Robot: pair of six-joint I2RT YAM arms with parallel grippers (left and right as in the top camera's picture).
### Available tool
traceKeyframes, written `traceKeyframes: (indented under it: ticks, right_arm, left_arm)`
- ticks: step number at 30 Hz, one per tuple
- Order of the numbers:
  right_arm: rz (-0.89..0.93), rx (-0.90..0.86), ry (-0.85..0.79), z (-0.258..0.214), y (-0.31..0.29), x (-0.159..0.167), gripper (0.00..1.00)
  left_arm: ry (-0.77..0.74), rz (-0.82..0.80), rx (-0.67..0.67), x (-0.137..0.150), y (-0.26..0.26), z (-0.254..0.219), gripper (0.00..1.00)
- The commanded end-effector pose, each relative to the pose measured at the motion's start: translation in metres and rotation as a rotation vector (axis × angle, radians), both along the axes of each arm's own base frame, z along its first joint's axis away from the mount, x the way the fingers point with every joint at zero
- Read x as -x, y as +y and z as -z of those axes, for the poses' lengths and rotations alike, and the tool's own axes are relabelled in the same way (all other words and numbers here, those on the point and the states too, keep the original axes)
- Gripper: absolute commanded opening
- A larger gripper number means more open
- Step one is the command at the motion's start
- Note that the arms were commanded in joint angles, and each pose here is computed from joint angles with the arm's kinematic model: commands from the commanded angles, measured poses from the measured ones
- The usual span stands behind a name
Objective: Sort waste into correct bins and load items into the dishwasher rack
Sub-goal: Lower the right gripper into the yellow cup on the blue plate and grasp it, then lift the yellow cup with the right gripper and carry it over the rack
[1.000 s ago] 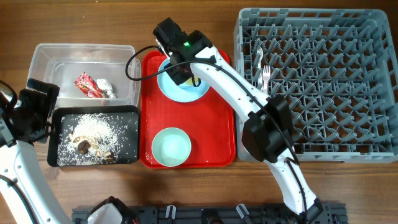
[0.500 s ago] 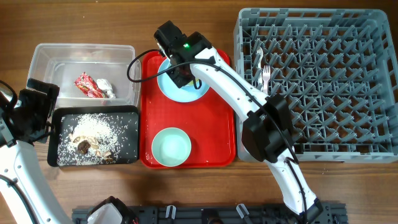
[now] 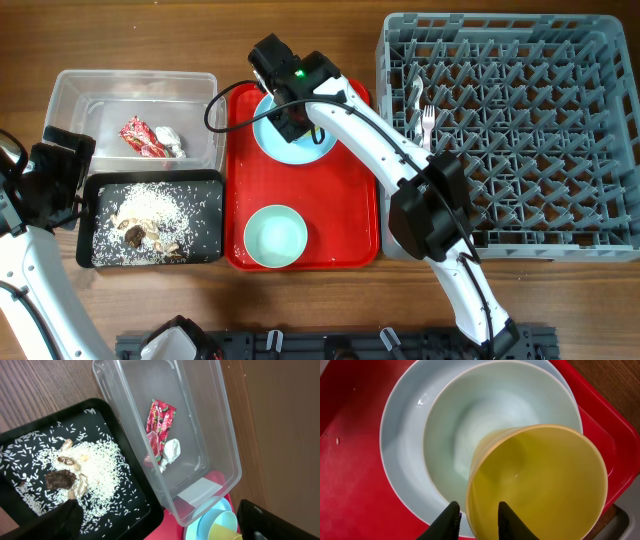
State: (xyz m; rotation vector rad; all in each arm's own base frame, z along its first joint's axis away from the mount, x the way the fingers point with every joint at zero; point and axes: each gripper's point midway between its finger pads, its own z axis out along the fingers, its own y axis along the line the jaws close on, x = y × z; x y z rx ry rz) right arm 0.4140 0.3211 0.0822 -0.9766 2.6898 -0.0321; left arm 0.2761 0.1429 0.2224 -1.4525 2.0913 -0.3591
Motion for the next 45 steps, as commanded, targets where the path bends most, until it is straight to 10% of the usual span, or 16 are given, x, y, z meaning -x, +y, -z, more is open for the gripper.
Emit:
traceKeyframes:
  ticks: [1, 11, 26, 35, 45]
  right_arm:
    - [-0.016, 0.004, 0.019, 0.004, 0.001, 0.005, 0.22]
    - [-0.015, -0.028, -0.015, -0.022, 0.004, 0.002, 0.04]
    - [0.042, -0.752, -0.332, -0.325, -0.111, 0.014, 0.04]
    - [-0.003, -1.039, -0.160, -0.293, -0.203, -0.026, 0.05]
    - [0.126, -1.244, 0.103, -0.141, -0.242, -0.108, 0.04]
  left_arm:
    - [-0.011, 0.014, -0.022, -0.001, 0.002, -0.006, 1.00]
    - [-0.011, 0.014, -0.022, -0.001, 0.002, -0.006, 1.00]
    - [-0.011, 0.014, -0.022, -0.001, 0.002, -0.006, 1.00]
    - [-0.011, 0.014, -0.022, -0.001, 0.002, -0.006, 1.00]
    - [-0.011, 0.014, -0.022, -0.001, 0.002, -0.006, 1.00]
